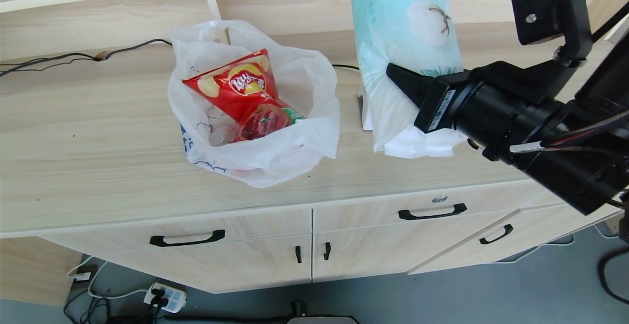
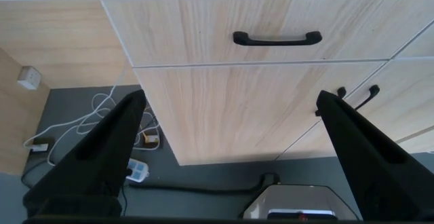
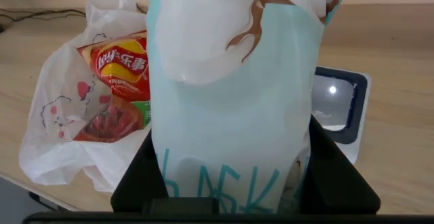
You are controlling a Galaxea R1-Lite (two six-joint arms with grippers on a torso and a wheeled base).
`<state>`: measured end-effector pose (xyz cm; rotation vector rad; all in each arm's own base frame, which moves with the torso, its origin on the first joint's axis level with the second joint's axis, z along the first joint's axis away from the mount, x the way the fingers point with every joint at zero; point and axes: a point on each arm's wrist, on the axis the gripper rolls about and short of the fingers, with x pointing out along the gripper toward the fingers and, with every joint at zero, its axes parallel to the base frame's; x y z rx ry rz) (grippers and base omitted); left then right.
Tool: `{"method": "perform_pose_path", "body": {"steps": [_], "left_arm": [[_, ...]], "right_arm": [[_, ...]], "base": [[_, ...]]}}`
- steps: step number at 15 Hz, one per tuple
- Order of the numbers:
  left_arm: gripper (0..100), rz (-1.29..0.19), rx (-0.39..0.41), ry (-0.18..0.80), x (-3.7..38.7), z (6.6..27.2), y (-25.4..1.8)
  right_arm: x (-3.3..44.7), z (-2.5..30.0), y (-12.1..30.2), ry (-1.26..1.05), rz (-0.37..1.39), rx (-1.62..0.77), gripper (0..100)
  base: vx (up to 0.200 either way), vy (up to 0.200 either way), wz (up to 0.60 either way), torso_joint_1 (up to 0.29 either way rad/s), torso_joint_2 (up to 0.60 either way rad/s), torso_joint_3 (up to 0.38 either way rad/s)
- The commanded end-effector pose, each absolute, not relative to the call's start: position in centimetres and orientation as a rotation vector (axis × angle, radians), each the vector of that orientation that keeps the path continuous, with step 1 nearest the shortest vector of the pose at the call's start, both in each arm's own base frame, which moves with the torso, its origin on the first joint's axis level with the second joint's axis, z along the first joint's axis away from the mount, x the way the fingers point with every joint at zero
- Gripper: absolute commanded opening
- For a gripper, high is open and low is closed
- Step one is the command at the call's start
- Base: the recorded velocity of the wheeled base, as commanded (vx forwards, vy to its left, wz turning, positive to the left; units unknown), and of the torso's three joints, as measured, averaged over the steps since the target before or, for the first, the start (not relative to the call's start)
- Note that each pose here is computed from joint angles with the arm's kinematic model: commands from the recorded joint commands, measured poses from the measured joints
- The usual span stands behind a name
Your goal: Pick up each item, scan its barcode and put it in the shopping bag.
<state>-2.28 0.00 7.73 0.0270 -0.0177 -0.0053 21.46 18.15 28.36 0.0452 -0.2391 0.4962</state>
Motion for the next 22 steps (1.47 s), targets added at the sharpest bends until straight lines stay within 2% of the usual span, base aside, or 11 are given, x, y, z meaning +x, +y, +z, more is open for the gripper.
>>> {"method": "perform_pose_path", "body": {"steps": [1,3,10,15,22], "left_arm": [[100,-0.004,0.026,-0.018,-2.3,7.7,0.0],[100,-0.004,0.028,-0.018,-2.3,7.7,0.0],[100,-0.004,0.028,-0.022,-2.3,7.8,0.0],[100,-0.004,0.029,-0.022,-2.3,7.8,0.0],[100,-0.004,0.029,-0.023,-2.3,7.8,0.0]], "right_arm": [[22.6,28.2,18.4,-0.232,0.497,0.049,0],[24.1,28.6,17.7,-0.252,0.481,0.046,0],[28.4,28.5,14.4,-0.302,0.437,0.016,0],[30.3,29.1,13.0,-0.344,0.377,-0.008,0],[32.9,28.4,12.4,-0.332,0.327,-0.024,0]], "base": [[0.0,0.2,0.0,0.007,0.01,0.002],[0.0,0.2,0.0,0.002,0.0,0.005],[0.0,0.0,0.0,0.0,0.0,0.0],[0.0,0.0,0.0,0.0,0.0,0.0],[0.0,0.0,0.0,0.0,0.0,0.0]]}}
